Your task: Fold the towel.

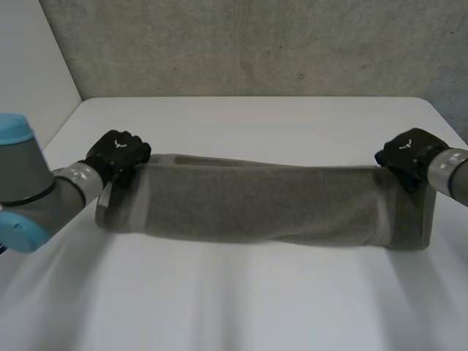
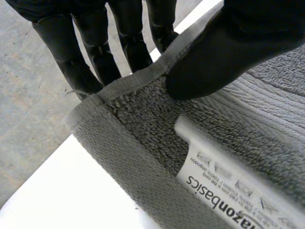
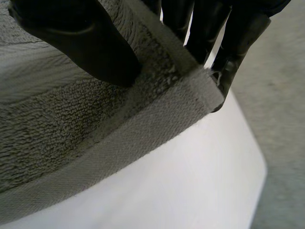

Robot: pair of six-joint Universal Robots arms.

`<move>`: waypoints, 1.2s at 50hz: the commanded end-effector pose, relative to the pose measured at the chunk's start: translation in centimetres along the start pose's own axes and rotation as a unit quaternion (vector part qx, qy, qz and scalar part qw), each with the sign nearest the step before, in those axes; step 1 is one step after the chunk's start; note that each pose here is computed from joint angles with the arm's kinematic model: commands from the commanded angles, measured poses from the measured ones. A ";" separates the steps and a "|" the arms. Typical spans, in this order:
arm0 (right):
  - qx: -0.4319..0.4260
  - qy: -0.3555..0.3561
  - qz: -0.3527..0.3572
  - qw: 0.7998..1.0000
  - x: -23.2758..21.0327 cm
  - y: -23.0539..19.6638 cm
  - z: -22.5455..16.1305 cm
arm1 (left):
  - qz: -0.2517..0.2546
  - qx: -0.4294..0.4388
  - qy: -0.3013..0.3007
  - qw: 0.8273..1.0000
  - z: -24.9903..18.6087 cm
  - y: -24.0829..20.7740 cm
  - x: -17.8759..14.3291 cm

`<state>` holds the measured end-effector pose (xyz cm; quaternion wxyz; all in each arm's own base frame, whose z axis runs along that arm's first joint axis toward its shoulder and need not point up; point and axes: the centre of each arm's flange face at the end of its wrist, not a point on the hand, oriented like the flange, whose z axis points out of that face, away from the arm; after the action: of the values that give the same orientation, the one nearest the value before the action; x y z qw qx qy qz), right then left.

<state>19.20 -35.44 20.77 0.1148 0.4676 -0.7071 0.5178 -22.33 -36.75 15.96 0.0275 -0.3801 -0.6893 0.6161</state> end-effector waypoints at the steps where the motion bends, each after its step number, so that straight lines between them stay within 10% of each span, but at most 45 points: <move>1: 0.039 0.075 -0.007 0.996 -0.1 -0.2 3.7 | 0.013 0.020 -0.024 0.999 4.1 0.7 -0.6; 22: 0.071 0.129 -0.019 0.989 -2.1 0.3 7.9 | 0.040 0.080 -0.061 0.994 7.3 0.4 1.4; 36: 0.110 0.140 0.089 0.980 0.1 -1.9 3.8 | 0.030 0.072 -0.095 0.992 4.4 -2.1 0.8; 60: -0.002 -0.004 0.155 0.988 -4.2 4.1 -2.6 | -0.122 0.041 -0.025 0.991 -4.0 -1.3 2.7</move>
<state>18.28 -30.59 18.91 0.0561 0.3530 -0.7552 0.5494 -22.78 -32.40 17.39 0.0894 -0.2782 -0.7011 0.6504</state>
